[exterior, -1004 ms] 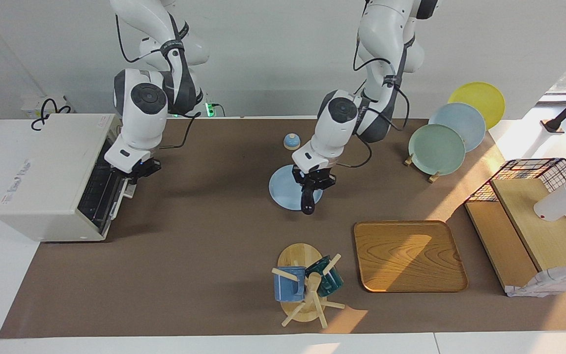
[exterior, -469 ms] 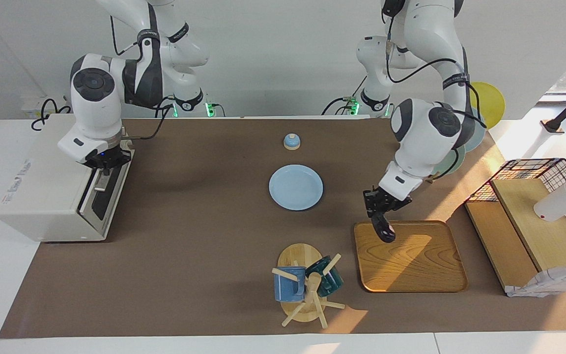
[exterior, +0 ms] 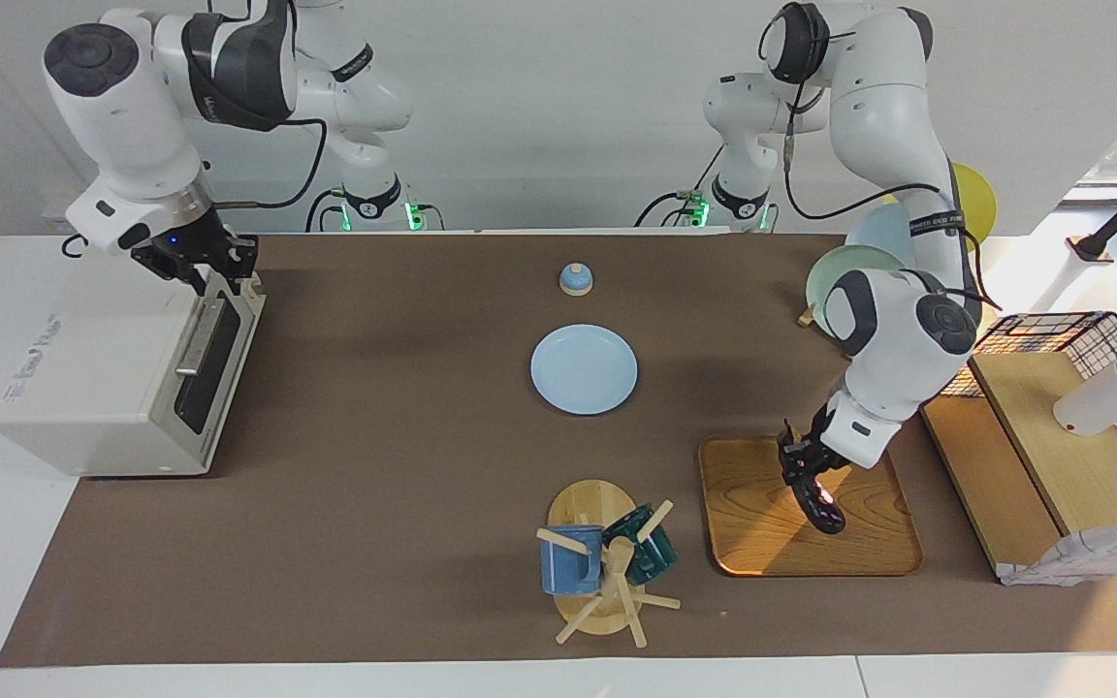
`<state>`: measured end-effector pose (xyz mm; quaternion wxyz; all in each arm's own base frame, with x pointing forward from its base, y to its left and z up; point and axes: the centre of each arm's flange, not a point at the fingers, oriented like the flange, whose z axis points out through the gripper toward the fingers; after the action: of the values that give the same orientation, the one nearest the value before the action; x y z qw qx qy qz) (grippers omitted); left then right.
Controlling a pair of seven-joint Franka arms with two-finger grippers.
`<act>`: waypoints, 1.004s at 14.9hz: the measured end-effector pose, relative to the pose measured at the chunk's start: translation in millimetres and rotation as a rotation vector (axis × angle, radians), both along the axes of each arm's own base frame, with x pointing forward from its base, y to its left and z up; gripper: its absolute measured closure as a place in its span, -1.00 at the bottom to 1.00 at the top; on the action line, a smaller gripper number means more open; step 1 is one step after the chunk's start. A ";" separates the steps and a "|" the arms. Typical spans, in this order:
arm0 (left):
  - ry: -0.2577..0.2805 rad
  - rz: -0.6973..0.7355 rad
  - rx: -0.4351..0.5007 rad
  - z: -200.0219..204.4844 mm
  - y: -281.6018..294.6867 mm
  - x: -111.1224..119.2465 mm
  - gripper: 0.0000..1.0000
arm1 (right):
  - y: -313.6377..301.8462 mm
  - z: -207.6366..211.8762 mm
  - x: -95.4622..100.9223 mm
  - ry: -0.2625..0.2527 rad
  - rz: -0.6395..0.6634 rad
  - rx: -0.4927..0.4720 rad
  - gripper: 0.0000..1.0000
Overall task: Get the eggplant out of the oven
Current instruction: 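Lower the eggplant onto the wooden tray and open the left gripper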
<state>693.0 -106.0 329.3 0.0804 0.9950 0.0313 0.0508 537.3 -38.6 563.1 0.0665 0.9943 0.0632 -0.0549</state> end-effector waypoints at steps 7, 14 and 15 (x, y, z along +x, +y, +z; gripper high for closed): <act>-0.005 -0.020 0.026 -22.0 9.7 3.2 0.43 | 14.6 -4.1 5.0 -0.004 -0.017 0.126 -1.00; -0.016 -0.054 0.030 24.4 21.2 3.6 -0.90 | 58.9 -0.6 12.5 -0.005 0.015 0.120 -1.00; -0.019 -0.047 0.031 47.1 28.5 1.1 -1.00 | 56.7 -1.4 11.9 0.002 0.010 0.120 -1.00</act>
<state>694.1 -77.5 376.4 0.0666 0.9960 0.0062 0.0588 549.2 18.1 561.7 0.0071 0.9961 0.0716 -0.0517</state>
